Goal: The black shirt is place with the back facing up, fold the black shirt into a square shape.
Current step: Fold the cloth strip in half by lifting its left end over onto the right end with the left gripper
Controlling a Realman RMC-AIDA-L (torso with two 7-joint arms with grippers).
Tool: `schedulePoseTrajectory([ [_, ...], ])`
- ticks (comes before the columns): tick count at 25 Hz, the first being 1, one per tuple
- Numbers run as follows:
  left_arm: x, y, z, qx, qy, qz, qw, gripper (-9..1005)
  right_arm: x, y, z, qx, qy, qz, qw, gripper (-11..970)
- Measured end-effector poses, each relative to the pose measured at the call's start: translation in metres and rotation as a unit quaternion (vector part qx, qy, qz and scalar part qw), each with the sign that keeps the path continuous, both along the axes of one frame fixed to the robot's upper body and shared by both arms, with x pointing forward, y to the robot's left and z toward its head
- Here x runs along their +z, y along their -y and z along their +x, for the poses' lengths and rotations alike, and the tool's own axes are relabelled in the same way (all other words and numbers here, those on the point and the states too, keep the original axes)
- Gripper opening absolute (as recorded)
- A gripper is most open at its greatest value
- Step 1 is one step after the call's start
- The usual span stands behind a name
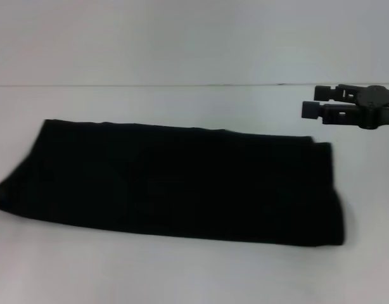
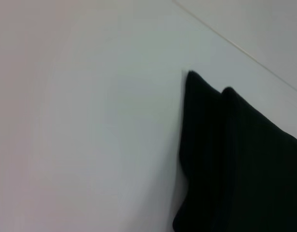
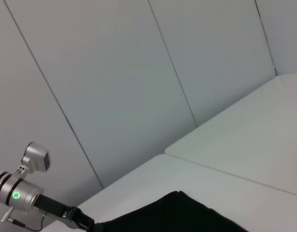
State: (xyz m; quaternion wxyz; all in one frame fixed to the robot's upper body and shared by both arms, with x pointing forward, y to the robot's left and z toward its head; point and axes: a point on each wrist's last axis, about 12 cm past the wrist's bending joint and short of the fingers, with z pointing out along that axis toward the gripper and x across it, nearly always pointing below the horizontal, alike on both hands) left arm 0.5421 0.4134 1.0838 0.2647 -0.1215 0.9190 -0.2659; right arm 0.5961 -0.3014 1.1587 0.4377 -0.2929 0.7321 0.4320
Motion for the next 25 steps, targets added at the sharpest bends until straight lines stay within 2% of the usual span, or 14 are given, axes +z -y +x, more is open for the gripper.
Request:
schedulePoseTrajectory([
  [4,0.013,-0.031,-0.008,0.023,0.001,0.062,0.998,47,-0.001,-0.011,0.005,-0.003,-0.001,0.006,1.0,897],
  [8,0.024,-0.051,-0.015,0.042,-0.004,0.104,0.994,48,0.002,-0.021,0.01,0.003,0.003,0.004,1.0,897],
  [12,0.031,-0.058,-0.016,0.039,-0.01,0.123,0.992,48,0.005,-0.026,0.013,0.009,0.007,0.002,1.0,897],
  [19,0.043,-0.05,-0.001,0.011,-0.009,0.132,0.991,47,0.008,-0.023,0.015,0.008,0.015,-0.005,1.0,897],
  [23,0.065,-0.032,0.018,-0.04,0.0,0.104,0.994,46,0.008,-0.017,0.016,-0.004,0.02,-0.009,1.0,896],
  [25,0.08,-0.013,0.032,-0.082,0.011,0.075,0.994,47,0.009,-0.012,0.016,-0.014,0.022,-0.007,1.0,896],
])
